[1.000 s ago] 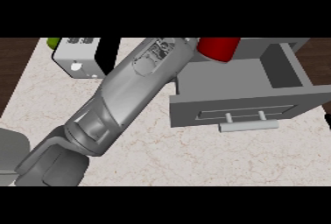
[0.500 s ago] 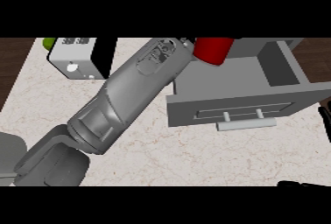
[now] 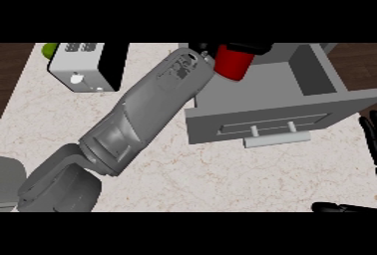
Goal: Pick up the can, place it into the drawer and close the drawer
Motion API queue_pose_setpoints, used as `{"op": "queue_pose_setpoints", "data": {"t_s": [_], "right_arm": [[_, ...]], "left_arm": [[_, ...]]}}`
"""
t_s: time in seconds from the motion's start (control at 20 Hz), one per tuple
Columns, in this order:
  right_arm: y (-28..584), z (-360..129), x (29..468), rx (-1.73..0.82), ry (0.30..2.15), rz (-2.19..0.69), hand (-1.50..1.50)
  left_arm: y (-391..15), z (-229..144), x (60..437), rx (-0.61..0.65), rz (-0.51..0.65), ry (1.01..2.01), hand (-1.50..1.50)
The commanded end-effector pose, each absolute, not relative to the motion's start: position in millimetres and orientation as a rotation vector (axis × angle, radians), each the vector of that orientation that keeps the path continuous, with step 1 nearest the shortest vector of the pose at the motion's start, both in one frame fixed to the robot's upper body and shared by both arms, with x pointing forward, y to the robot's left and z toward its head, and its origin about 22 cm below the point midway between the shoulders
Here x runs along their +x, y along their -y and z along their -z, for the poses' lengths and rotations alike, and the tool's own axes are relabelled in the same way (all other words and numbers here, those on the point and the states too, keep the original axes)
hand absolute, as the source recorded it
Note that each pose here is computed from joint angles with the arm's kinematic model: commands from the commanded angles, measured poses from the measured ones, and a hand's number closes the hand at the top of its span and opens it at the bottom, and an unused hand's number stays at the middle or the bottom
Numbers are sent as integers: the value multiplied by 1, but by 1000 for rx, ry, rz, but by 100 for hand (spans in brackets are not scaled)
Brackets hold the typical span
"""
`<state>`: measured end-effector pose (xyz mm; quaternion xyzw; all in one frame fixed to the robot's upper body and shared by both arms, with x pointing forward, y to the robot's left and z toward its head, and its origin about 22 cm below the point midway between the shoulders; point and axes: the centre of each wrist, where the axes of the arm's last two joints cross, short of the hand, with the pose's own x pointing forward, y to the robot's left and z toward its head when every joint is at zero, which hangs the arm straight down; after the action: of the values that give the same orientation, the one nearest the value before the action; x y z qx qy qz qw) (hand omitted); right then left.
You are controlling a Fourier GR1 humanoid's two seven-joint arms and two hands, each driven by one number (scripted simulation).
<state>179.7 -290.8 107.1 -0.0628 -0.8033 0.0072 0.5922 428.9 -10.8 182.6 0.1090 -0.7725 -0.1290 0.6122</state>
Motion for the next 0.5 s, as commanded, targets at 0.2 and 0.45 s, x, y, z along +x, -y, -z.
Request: {"op": "queue_pose_setpoints", "data": {"t_s": [0.2, 0.45], "right_arm": [[280, -108, 196, -131, 1886, -26, -150], [285, -113, 189, -125, 1887, -48, -150]], "left_arm": [[7, -172, 430, 309, 289, 1788, -150], [3, -159, 429, 353, 220, 1771, -150]]}}
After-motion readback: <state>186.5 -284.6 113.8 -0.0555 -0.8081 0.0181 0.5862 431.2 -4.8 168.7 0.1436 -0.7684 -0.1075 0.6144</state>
